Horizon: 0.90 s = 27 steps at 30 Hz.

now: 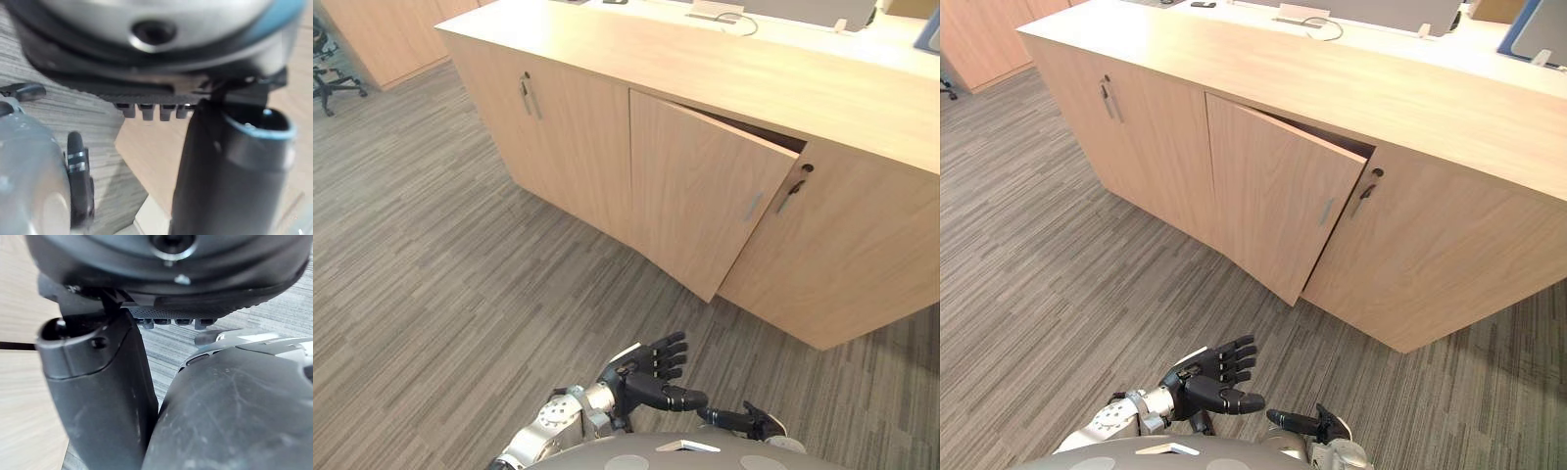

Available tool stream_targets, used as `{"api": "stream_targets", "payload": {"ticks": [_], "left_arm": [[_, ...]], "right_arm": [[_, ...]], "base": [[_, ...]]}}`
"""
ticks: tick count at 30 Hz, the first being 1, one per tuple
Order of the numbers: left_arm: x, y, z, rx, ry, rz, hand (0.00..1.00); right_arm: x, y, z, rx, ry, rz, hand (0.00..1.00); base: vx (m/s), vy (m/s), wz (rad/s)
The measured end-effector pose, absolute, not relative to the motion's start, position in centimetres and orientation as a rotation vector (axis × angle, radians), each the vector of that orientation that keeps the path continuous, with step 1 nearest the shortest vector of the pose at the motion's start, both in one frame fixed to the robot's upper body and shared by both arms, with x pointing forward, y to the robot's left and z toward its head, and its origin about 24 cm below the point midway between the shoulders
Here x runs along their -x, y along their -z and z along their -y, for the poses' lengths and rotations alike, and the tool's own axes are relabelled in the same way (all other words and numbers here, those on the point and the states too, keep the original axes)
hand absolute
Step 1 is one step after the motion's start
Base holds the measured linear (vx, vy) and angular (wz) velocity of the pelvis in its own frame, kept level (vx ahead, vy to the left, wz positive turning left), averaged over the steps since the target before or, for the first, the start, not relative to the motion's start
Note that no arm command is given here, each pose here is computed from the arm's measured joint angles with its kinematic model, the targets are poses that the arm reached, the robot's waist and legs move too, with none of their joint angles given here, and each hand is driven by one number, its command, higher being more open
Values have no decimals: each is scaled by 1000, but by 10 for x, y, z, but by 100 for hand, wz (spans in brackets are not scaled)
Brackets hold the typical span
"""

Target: Walk over to the cabinet, pick up the folder, carry it to the office cabinet, place the folder inside the office cabinet, then close the office cabinet door

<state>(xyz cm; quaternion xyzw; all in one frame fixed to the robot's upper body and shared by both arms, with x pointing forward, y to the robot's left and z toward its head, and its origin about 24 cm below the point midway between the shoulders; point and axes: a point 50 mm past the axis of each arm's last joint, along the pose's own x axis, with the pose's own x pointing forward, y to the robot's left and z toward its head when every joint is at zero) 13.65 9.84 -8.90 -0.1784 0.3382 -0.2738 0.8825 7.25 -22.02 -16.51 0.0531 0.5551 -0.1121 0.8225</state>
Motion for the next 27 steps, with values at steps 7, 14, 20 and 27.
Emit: {"api": "stream_targets", "payload": {"ticks": [7,14,20,27], "left_arm": [[-125,126,-177,129,55,-807,100],[-89,150,-208,150,-176,-983,100],[-74,157,-225,21,-224,-1073,100],[-72,161,-217,25,-248,-1095,100]], "right_arm": [[-58,166,231,-202,401,-1203,100],[-72,161,241,-176,421,-1147,100],[-66,166,214,-211,362,-1168,100],[-52,168,219,-224,419,-1202,100]], "base": [[47,-153,-69],[109,24,-84],[123,92,-34],[103,48,-2]]}}
